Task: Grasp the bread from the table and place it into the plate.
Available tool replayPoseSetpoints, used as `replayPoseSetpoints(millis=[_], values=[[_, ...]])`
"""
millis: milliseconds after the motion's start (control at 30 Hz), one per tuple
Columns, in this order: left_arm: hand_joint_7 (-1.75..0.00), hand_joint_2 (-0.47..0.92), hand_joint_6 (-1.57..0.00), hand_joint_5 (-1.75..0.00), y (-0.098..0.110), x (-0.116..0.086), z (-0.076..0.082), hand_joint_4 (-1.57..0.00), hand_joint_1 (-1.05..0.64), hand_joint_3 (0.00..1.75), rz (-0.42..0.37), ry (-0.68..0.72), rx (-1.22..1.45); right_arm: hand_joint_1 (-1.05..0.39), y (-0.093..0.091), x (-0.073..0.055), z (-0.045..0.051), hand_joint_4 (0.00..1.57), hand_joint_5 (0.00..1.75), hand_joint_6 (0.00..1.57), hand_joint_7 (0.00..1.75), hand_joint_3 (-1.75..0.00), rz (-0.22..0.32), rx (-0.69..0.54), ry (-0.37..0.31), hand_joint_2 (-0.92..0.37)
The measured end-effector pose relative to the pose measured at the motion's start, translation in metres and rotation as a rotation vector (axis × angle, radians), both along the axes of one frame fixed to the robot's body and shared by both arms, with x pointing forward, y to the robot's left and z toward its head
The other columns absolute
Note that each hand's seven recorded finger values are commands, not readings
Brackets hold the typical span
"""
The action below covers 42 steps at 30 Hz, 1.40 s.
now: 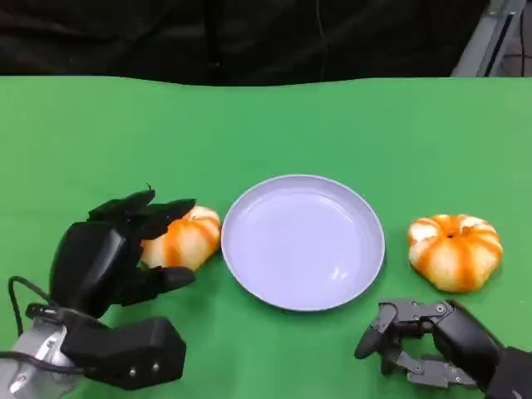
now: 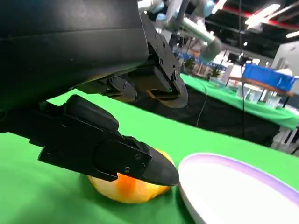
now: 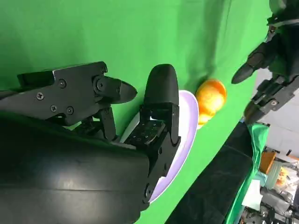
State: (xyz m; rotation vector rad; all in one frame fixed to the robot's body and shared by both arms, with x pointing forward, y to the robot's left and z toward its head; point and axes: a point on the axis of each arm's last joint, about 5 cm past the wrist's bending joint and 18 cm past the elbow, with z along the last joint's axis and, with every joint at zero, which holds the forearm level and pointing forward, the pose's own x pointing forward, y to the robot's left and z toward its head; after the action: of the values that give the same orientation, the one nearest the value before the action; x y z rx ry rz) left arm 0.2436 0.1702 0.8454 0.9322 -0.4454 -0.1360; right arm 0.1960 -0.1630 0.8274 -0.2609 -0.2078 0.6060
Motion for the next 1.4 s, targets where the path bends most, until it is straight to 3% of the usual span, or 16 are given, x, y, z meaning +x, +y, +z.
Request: replayPoseSetpoints(millis=[567, 1400], values=[[0.0, 0.92, -0.39, 0.0, -0.008, 0.011, 0.0, -0.34, -0.83, 0.09, 0.0, 0.136, 0.069, 0.04, 0.0, 0.0, -0.0001, 0.71, 1.53, 0.77, 1.06, -0.47, 0.002, 0.0, 0.001, -0.92], [-0.01, 0.92, -0.41, -0.01, -0.03, 0.027, 0.0, -0.36, -0.82, 0.19, 0.022, 0.274, 0.192, 0.03, -0.001, -0.001, -0.0003, 0.69, 1.53, 0.75, 1.08, -0.47, 0.009, -0.003, 0.006, -0.92]])
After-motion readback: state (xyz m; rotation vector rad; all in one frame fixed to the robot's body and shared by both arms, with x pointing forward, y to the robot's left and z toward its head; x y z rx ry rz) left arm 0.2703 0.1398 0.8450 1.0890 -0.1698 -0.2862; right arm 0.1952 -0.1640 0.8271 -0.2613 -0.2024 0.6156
